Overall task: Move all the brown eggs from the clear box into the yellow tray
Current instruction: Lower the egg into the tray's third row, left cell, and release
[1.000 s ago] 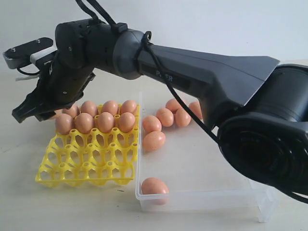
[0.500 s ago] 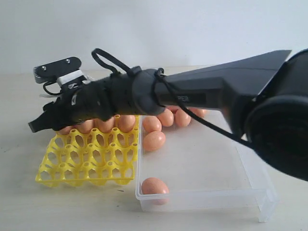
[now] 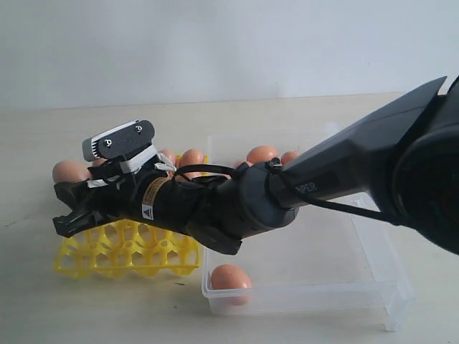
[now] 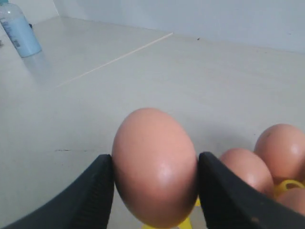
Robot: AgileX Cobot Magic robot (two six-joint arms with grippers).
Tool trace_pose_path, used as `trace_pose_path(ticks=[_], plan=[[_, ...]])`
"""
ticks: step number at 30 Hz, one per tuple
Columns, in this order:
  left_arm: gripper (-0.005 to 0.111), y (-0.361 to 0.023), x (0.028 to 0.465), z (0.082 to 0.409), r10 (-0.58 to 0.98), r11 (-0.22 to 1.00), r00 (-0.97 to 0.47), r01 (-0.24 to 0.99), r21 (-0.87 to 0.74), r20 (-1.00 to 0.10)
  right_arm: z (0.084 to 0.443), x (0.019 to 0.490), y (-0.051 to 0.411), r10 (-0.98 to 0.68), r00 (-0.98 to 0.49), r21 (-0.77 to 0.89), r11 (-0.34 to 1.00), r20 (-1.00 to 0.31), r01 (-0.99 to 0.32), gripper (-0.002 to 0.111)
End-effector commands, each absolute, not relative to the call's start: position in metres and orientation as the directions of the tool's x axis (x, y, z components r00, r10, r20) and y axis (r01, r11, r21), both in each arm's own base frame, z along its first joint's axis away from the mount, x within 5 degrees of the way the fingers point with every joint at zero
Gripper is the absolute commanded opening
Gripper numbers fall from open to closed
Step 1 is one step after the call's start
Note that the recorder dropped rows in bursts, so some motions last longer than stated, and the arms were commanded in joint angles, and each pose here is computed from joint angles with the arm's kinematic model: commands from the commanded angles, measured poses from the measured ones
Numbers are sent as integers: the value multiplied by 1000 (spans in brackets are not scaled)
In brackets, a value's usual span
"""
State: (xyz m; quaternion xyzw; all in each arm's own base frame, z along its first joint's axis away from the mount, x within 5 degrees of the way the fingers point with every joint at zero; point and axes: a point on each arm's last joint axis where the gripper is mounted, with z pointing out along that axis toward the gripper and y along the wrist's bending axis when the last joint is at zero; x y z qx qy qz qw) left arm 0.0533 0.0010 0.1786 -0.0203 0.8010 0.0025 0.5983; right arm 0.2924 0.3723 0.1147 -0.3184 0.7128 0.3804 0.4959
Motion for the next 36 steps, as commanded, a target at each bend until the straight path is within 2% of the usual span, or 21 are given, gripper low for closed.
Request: trace_pose_path(ticks=[1,10,14,16,24,27,30,36], plan=[[0,0,53,181,-33,999,-262,-27,-27,-964,114,293,372,-19,-295,252,467,-955,-848,0],[0,0,53,181,-33,999,-262,-27,-27,-964,110,300,367,-5,-333,287,496,-943,-819,0],[0,0,53,181,-33,999,-262,-27,-27,-964,112,305,374,-9,-476,405,509,-880,-759,0],[0,0,53,181,-33,999,-262,-27,-27,-964,114,306,378,-36,-489,406,506,-871,-761,0],[0,0,53,181,-33,999,-262,-27,-27,-964,112,307,378,-71,-503,397,525,-861,-753,0],[0,0,53,181,-33,999,-262,-27,-27,-964,111,306,381,-70,-454,368,485,-888,-794,0],[0,0,53,181,-33,999,-262,-27,-27,-964,110,307,383,-62,-437,360,471,-897,-805,5],[0,0,53,181,-33,999,-262,-27,-27,-964,103,309,384,-88,-421,333,477,-903,-813,21]])
